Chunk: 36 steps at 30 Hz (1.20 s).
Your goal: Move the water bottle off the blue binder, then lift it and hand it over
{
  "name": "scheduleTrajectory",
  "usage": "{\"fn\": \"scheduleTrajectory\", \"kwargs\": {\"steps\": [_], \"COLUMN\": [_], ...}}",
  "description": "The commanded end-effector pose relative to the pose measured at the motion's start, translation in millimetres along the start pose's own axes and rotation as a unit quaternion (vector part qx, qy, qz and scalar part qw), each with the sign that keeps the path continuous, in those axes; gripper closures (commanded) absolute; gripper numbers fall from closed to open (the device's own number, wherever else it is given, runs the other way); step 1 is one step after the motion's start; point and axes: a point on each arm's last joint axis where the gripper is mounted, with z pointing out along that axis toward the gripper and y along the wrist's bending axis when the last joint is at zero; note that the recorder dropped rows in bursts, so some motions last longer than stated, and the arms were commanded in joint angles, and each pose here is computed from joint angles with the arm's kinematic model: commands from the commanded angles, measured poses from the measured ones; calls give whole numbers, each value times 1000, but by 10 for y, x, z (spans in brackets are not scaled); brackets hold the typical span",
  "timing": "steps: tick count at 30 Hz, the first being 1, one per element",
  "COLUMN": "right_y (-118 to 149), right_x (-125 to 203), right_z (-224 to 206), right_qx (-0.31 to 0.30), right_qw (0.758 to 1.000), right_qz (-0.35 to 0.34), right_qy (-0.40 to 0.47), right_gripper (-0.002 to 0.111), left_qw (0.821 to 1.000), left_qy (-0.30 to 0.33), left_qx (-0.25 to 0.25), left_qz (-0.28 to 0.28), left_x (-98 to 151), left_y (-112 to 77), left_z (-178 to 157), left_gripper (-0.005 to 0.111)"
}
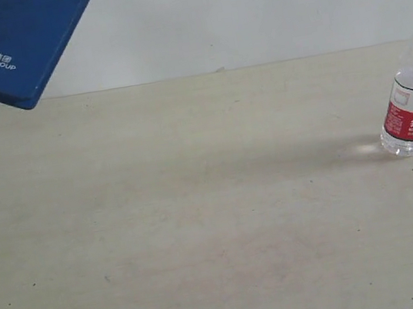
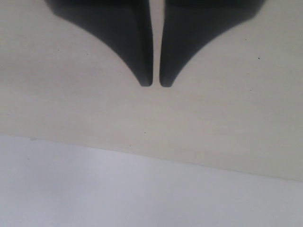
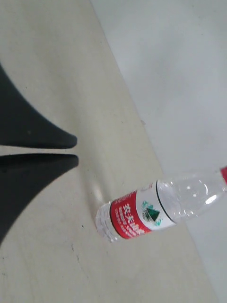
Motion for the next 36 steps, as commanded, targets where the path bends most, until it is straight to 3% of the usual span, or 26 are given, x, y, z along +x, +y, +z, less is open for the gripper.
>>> {"fn": "scheduleTrajectory", "kwargs": {"steps": [1, 2, 3, 5, 10, 17, 20, 22, 25, 28, 31, 36], "right_y": [-63, -51, 18, 154, 192, 176, 138, 110, 22, 29, 16, -21], "right_x": [-80, -102, -157, -191, -192, -298, -255, -182, 67, 53, 63, 52], "right_z": [-31, -35, -42, -48, -50, -87, -68, -44, -17, -17, -18, -23], "right_qx": [72, 74, 59, 14, 4, 28, 51, 51, 48, 47, 55, 76], "right_qw": [995, 993, 982, 954, 939, 935, 922, 927, 944, 950, 981, 968], "right_qz": [-16, -45, -142, -264, -313, -292, -345, -350, -327, -308, -187, -240], "right_qy": [-62, -75, -107, -138, -145, -201, -168, -124, 21, 12, 12, 14], "right_gripper": [108, 108, 108, 108, 108, 108, 108, 108, 108, 108, 108, 108], "left_qw": [1000, 1000, 1000, 1000, 1000, 1000, 1000, 1000, 1000, 1000, 1000, 1000], "left_qy": [-2, -2, -2, -2, -2, -2, -2, -2, -2, -2, -2, -2], "left_qx": [-1, -1, -1, -1, -1, -1, -1, -1, -1, -2, -2, -2], "left_qz": [-2, -2, -2, -2, -2, -2, -2, -2, -2, 0, 0, 0], "left_x": [6, 6, 6, 6, 6, 6, 6, 6, 6, 6, 6, 6], "left_y": [2, 2, 2, 2, 2, 2, 2, 2, 2, 3, 3, 3], "left_z": [1, 1, 1, 1, 1, 1, 1, 1, 1, 1, 1, 1], "left_gripper": [101, 101, 101, 101, 101, 101, 101, 101, 101, 101, 101, 101]}}
